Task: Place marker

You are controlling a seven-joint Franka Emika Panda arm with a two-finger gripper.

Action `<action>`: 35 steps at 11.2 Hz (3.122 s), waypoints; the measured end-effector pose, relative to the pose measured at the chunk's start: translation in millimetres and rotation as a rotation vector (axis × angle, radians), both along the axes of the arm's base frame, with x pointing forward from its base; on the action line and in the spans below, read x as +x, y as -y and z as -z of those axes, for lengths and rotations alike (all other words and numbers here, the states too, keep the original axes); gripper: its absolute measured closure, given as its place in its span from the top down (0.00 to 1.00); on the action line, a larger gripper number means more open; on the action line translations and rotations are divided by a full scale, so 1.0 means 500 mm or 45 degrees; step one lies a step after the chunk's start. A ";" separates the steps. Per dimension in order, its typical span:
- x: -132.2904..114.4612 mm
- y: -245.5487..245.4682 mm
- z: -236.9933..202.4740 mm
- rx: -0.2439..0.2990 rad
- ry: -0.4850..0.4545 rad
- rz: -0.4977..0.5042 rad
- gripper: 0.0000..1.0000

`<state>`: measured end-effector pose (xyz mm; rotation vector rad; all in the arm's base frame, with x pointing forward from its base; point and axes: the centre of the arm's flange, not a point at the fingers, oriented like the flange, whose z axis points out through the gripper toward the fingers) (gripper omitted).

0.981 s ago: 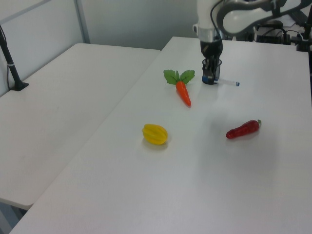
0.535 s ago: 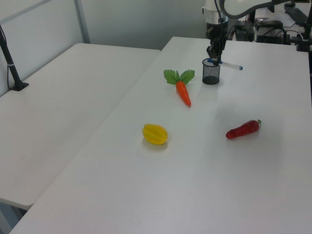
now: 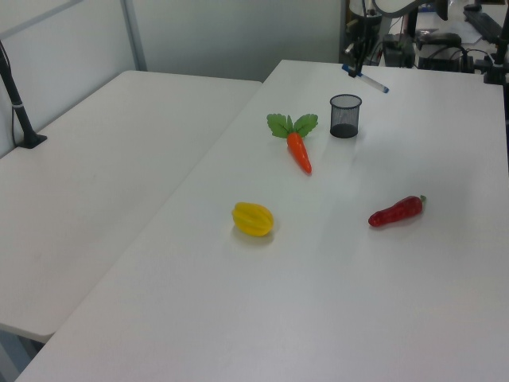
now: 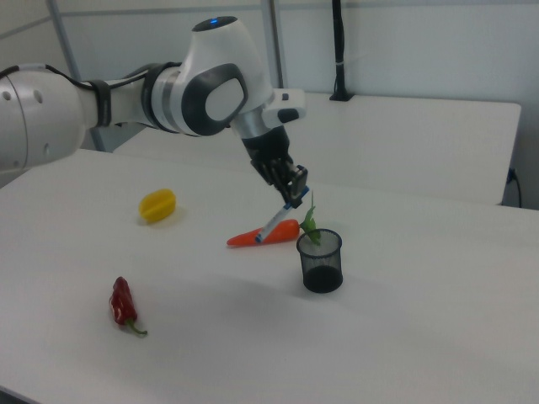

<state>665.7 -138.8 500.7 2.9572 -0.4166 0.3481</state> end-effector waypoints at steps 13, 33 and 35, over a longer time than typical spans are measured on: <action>0.083 0.087 0.156 -0.069 0.385 -0.007 0.18; 0.019 -0.208 0.014 0.006 0.013 -0.210 1.00; -0.023 -0.257 -0.025 0.010 -0.111 -0.262 1.00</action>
